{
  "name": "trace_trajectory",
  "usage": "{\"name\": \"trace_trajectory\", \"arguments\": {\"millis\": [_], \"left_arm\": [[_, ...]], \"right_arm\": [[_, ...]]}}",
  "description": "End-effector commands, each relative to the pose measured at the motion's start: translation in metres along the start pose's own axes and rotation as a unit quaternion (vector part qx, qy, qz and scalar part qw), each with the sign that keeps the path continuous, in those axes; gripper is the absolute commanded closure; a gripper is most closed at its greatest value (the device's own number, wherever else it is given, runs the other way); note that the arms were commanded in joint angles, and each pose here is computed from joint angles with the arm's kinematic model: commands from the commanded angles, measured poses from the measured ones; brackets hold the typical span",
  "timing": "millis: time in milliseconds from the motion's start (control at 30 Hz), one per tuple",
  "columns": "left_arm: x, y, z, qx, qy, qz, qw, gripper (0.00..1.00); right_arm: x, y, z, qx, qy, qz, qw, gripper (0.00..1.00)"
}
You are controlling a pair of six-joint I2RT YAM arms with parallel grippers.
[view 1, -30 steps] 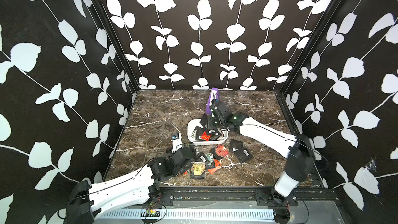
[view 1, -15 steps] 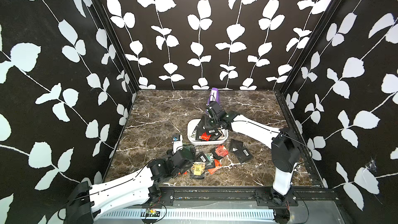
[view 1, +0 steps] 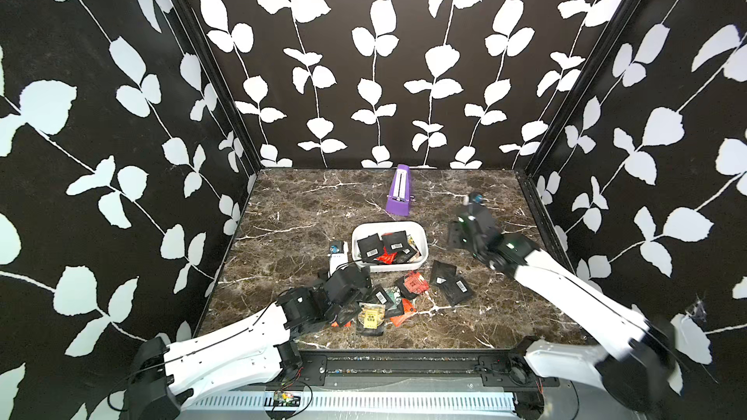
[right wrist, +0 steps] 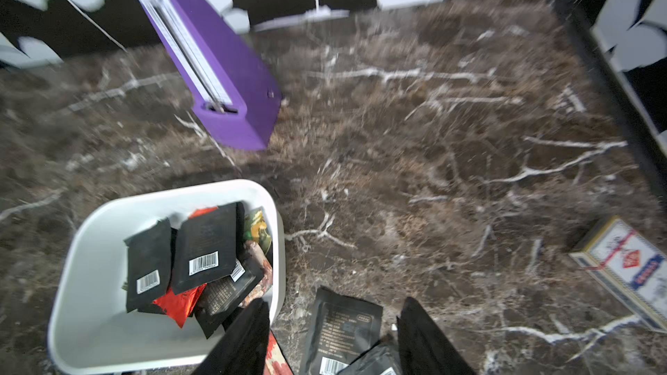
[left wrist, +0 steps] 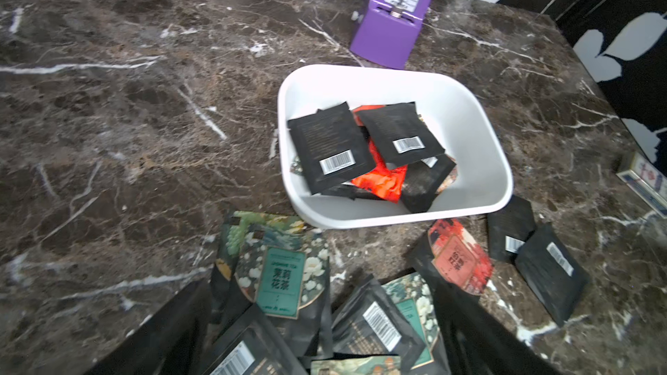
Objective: Put the tea bags into the storage box
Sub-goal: Place the tea bag in the storage box, then pick up the tea bag from the center of the board.
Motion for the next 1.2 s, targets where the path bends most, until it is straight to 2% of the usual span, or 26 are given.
{"name": "trace_trajectory", "arguments": {"millis": [0,167,233,300,533,733,833,1100,1167], "left_arm": [[0.003,-0.008,-0.030,0.026,0.050,0.019,0.998,0.08],[0.010,-0.010,-0.094,0.039,0.156,0.083,0.984,0.25],[0.011,-0.010,-0.123,0.046,0.198,0.100,0.974,0.35],[0.015,-0.005,-0.144,0.061,0.212,0.107,0.970,0.43],[0.046,0.038,-0.205,0.089,0.238,0.189,0.949,0.64],[0.076,0.063,-0.232,0.109,0.225,0.229,0.941,0.80],[0.088,0.073,-0.240,0.115,0.221,0.244,0.937,0.87],[0.115,0.085,-0.251,0.129,0.205,0.242,0.940,1.00],[0.119,0.086,-0.254,0.131,0.205,0.243,0.939,1.00]], "right_arm": [[0.003,0.039,-0.027,0.001,0.037,0.029,0.999,0.42],[-0.007,0.079,-0.051,0.065,0.026,0.044,0.997,0.42],[-0.006,0.098,-0.057,0.103,0.004,0.049,0.993,0.40],[-0.003,0.115,-0.065,0.135,-0.002,0.057,0.989,0.39],[0.015,0.161,-0.089,0.228,-0.005,0.098,0.969,0.41],[0.026,0.177,-0.096,0.275,-0.018,0.120,0.954,0.46],[0.027,0.176,-0.095,0.279,-0.028,0.121,0.952,0.47],[0.030,0.182,-0.093,0.286,-0.037,0.127,0.949,0.53],[0.031,0.182,-0.092,0.285,-0.039,0.128,0.949,0.53]]}}
Point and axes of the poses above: each gripper's point midway between its finger pads, its own x axis out along the fingers, its own z axis along the line the jaws close on, y = z × x, the point moved 3 cm from there along -x, back along the fingers, and after that the axes turned 2 degrees about -x, right-handed, at the moved point
